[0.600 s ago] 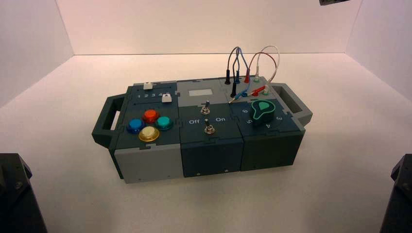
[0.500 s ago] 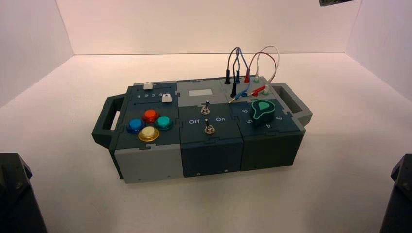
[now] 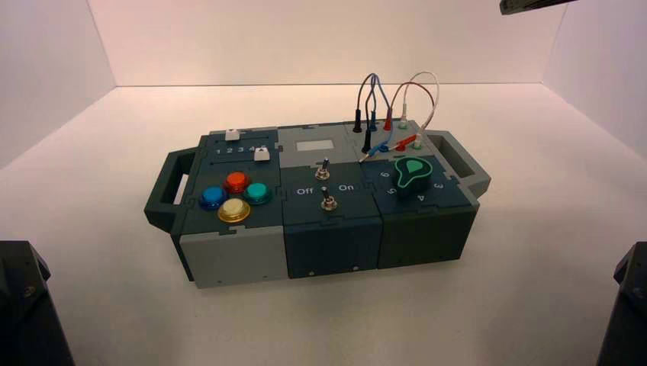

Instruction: Pull the white wire.

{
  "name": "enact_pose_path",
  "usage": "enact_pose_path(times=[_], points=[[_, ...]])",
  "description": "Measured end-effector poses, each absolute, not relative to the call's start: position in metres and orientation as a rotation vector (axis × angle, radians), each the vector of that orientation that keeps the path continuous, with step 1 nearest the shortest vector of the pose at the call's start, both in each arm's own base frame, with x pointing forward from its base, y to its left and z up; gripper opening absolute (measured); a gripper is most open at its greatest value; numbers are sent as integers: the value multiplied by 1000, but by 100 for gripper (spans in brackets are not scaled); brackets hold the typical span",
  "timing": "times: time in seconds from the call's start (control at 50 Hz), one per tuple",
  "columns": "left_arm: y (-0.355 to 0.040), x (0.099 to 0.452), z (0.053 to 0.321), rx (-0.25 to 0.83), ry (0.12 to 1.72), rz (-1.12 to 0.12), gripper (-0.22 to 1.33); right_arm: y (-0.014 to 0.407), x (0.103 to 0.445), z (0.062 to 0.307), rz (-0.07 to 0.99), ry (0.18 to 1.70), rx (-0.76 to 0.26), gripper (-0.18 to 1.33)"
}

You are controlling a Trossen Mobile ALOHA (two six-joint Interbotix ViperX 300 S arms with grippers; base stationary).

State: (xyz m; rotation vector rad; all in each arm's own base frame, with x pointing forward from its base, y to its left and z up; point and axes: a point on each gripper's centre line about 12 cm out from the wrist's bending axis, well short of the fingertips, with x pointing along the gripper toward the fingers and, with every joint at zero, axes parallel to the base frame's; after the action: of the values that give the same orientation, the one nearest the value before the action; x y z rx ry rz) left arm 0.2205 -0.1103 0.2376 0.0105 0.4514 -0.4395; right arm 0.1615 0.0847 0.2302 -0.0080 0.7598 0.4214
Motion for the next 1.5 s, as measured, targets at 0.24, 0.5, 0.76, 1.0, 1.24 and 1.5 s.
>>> enact_pose_path(times=[0.24, 0.5, 0.76, 1.0, 1.24, 1.5], points=[[-111, 220, 225, 27, 541, -439, -16, 87, 164, 224, 420, 799, 6, 33], [-119, 208, 221, 57, 653, -488, -16, 90, 166, 217, 419, 847, 22, 44], [-136, 191, 220, 73, 696, -574, -16, 90, 164, 209, 415, 914, 8, 44], [-152, 180, 217, 84, 724, -644, -16, 94, 166, 197, 408, 1007, 18, 65], [-163, 174, 207, 110, 764, -685, -16, 97, 169, 188, 401, 1064, 27, 69], [-171, 171, 197, 136, 804, -708, -16, 104, 179, 178, 400, 1120, 16, 71]])
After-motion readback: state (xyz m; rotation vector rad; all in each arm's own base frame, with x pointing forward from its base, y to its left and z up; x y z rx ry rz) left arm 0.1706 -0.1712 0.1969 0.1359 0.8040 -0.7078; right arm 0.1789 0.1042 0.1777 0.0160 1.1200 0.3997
